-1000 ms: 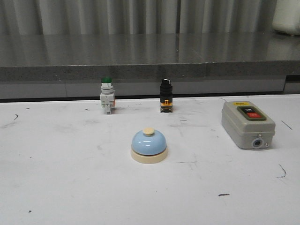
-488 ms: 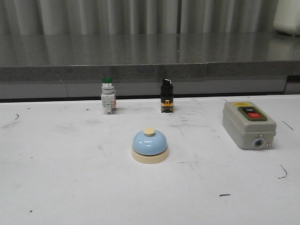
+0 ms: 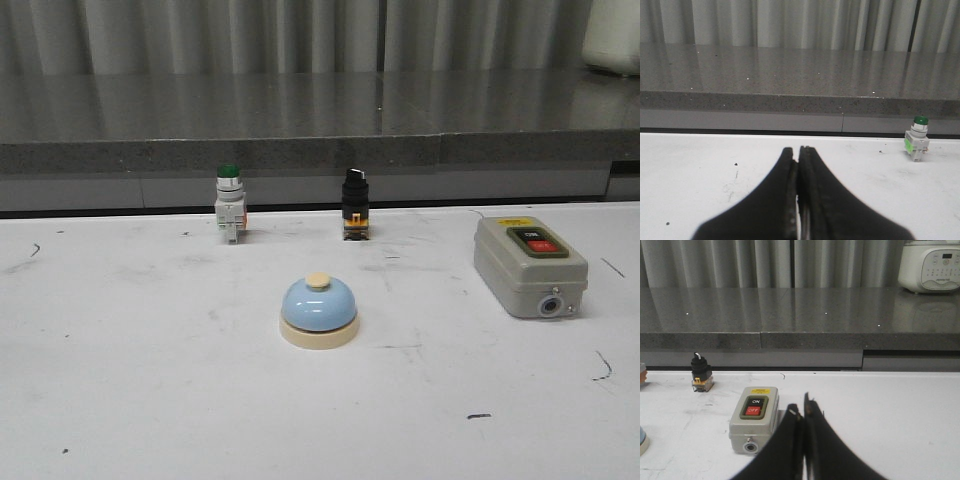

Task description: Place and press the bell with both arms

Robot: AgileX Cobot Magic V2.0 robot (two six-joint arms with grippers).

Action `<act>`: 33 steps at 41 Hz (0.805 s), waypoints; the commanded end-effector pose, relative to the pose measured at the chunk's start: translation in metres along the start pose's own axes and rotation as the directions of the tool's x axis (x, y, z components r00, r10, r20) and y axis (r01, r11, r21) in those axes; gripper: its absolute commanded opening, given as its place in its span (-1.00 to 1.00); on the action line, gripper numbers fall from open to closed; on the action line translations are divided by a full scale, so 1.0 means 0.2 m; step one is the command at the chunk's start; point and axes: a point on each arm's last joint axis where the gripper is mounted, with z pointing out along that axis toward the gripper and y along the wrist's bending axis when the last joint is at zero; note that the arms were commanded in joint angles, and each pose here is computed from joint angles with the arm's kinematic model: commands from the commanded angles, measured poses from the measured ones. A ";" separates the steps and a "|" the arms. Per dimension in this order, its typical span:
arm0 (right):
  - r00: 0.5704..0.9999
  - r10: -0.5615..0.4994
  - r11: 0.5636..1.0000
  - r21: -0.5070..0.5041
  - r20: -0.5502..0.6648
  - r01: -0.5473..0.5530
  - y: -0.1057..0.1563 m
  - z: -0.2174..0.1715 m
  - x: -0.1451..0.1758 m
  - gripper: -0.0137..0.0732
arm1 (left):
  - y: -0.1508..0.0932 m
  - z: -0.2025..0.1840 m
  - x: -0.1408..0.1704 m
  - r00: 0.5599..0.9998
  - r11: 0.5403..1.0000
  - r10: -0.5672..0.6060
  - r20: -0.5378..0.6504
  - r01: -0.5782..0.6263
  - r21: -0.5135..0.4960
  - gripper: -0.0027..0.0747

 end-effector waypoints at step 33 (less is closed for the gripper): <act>0.994 -0.026 1.000 0.007 0.105 0.025 0.00 -0.01 -0.05 -0.80 | 0.00 0.00 0.00 0.997 1.000 -0.007 0.076 0.007 0.009 -0.98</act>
